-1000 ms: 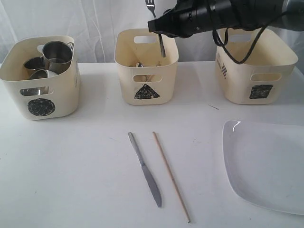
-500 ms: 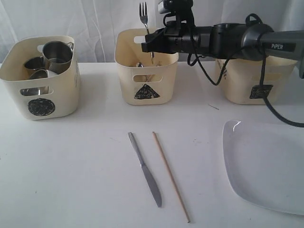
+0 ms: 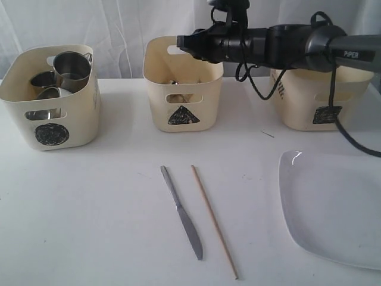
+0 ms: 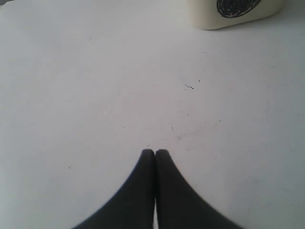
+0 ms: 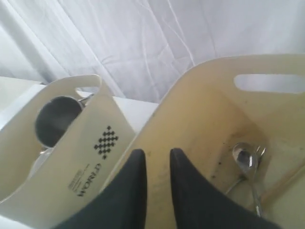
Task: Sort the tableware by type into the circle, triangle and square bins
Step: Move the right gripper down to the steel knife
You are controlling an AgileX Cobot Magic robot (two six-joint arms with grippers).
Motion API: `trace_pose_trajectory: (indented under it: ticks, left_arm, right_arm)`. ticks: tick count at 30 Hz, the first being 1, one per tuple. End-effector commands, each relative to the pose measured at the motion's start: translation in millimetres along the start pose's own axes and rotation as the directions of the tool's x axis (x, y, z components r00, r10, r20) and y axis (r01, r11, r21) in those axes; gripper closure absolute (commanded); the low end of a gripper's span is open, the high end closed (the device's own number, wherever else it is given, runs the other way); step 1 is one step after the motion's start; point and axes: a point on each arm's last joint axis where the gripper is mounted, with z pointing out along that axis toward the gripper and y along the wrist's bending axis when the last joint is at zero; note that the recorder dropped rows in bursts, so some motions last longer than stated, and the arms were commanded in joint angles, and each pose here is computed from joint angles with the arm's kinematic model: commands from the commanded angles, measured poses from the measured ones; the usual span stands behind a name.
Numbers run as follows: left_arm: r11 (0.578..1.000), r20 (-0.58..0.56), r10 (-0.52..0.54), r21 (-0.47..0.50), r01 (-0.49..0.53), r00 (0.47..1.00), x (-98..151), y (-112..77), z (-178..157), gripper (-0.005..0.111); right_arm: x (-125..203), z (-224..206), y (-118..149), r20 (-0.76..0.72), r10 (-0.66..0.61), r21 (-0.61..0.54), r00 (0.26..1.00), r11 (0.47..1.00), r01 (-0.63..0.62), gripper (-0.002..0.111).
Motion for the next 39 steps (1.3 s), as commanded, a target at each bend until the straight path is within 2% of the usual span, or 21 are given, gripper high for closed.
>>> trace_pose_trajectory:
  ticks: [1, 3, 7, 10, 12, 14, 18, 20, 22, 26, 28, 30, 33, 39]
  left_arm:
    - [1.0, 0.003, -0.002, 0.005, 0.002, 1.0, 0.8, -0.5, 0.2, 0.107]
    - [1.0, 0.003, -0.002, 0.005, 0.002, 1.0, 0.8, -0.5, 0.2, 0.107]
    - [1.0, 0.003, -0.002, 0.005, 0.002, 1.0, 0.8, -0.5, 0.2, 0.107]
    - [1.0, 0.003, -0.002, 0.005, 0.002, 1.0, 0.8, -0.5, 0.2, 0.107]
    - [1.0, 0.003, -0.002, 0.005, 0.002, 1.0, 0.8, -0.5, 0.2, 0.107]
    - [1.0, 0.003, -0.002, 0.005, 0.002, 1.0, 0.8, -0.5, 0.2, 0.107]
    - [1.0, 0.003, -0.002, 0.005, 0.002, 1.0, 0.8, -0.5, 0.2, 0.107]
    - [1.0, 0.003, -0.002, 0.005, 0.002, 1.0, 0.8, -0.5, 0.2, 0.107]
    - [1.0, 0.003, -0.002, 0.005, 0.002, 1.0, 0.8, -0.5, 0.2, 0.107]
    - [1.0, 0.003, -0.002, 0.005, 0.002, 1.0, 0.8, -0.5, 0.2, 0.107]
    - [1.0, 0.003, -0.002, 0.005, 0.002, 1.0, 0.8, -0.5, 0.2, 0.107]
    - [1.0, 0.003, -0.002, 0.005, 0.002, 1.0, 0.8, -0.5, 0.2, 0.107]
    - [1.0, 0.003, -0.002, 0.005, 0.002, 1.0, 0.8, -0.5, 0.2, 0.107]
    - [1.0, 0.003, -0.002, 0.005, 0.002, 1.0, 0.8, -0.5, 0.2, 0.107]
  right_arm:
    - [-27.1, -35.7, 19.3, -0.136, -0.101, -0.042, 0.986, 0.995, 0.096, 0.107]
    - [-27.9, -49.9, 27.3, -0.259, -0.2, -0.057, 0.945, 0.98, 0.192, 0.108]
    - [-18.1, -76.2, 38.0, -0.529, -0.21, -0.032, 0.822, 0.973, 0.228, 0.108]
    - [0.2, -88.0, 43.5, -0.653, -0.104, 0.096, 0.75, 0.971, 0.218, 0.108]
    - [19.3, -95.2, 45.7, -0.701, 0.053, 0.253, 0.711, 0.951, 0.179, 0.108]
    - [43.5, -100.7, 52.6, -0.746, 0.188, 0.36, 0.639, 0.921, 0.149, 0.108]
    - [84.5, -98.6, 80.4, -0.852, 0.169, 0.293, 0.495, 0.938, 0.185, 0.108]
    - [94.4, -94.1, 95.1, -0.867, 0.129, 0.253, 0.481, 0.946, 0.201, 0.108]
    - [97.9, -87.8, 109.1, -0.862, 0.081, 0.215, 0.501, 0.953, 0.215, 0.108]
    - [99.8, -71.4, 133.3, -0.8, -0.021, 0.152, 0.6, 0.96, 0.236, 0.108]
    - [103.3, -64.1, 141.7, -0.777, -0.05, 0.131, 0.627, 0.962, 0.239, 0.108]
    - [111.2, -59.6, 143.9, -0.798, -0.052, 0.12, 0.6, 0.963, 0.242, 0.108]
    - [127.1, -53.5, 138.6, -0.854, -0.022, 0.121, 0.52, 0.963, 0.24, 0.106]
    - [142.1, -38.8, 134.3, -0.896, 0.027, 0.129, 0.442, 0.971, 0.203, 0.085]
